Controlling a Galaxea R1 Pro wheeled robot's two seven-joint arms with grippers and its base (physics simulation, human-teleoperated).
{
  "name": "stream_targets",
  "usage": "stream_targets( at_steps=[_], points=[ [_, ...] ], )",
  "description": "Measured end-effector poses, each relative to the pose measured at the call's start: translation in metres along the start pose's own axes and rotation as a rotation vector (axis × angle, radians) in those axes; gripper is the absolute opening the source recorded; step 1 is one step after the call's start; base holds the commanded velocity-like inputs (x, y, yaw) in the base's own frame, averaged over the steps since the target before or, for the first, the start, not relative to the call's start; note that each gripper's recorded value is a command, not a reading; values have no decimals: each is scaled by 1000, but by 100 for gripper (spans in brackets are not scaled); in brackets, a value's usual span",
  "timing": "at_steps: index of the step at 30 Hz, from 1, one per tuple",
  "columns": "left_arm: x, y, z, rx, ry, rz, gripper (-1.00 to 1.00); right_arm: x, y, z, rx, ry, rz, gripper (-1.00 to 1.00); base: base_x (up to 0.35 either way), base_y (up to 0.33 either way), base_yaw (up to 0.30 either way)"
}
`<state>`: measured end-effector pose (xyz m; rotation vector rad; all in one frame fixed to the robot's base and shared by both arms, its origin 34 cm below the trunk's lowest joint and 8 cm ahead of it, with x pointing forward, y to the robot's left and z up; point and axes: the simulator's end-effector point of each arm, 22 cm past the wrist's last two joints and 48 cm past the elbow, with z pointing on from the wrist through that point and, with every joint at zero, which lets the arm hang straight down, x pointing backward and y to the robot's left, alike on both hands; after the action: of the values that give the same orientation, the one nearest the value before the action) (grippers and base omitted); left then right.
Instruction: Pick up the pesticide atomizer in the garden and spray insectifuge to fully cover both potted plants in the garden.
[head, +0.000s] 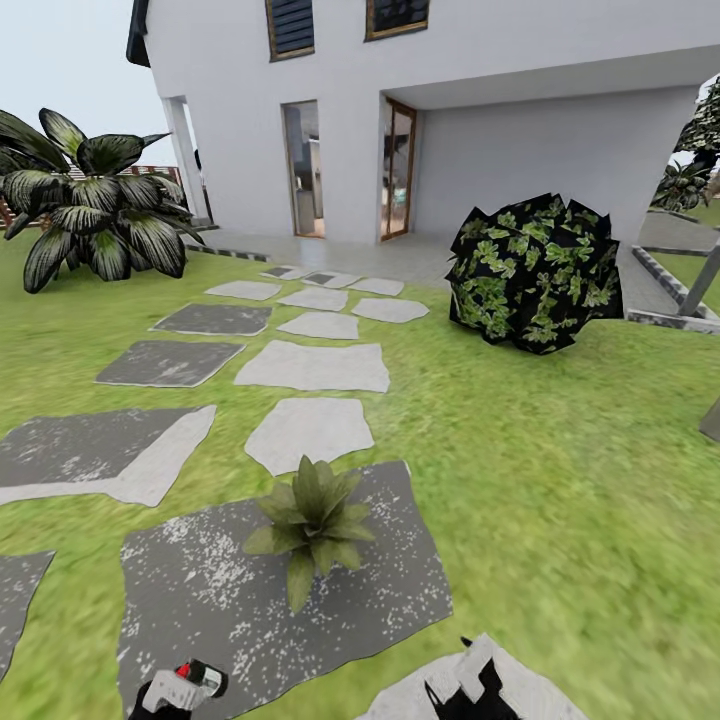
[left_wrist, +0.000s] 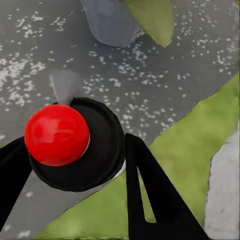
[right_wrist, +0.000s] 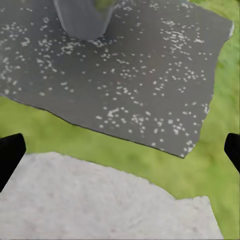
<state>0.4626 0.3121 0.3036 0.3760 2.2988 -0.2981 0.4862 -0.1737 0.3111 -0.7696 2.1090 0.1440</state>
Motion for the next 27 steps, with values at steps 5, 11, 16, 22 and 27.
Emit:
stream_targets(
  at_steps=[5,11,16,22,27],
  points=[
    [-3,-6,5,114,80,165,-100,-70,20,33,-234,-46,-38,100,0,0,0],
    [-5,-28,23,264,269,380,-100,-138,62,54,-440,-26,-13,100,0,0,0],
    [-7,-48,22,390,321,459,-100,-151,75,53,-505,15,5,100,0,0,0],
    [-22,-106,28,562,327,574,-100,-144,79,47,-581,74,-162,-100,0,0,0],
    [-24,-124,35,588,379,631,-100,-146,91,37,-666,80,-177,-100,0,0,0]
  ],
)
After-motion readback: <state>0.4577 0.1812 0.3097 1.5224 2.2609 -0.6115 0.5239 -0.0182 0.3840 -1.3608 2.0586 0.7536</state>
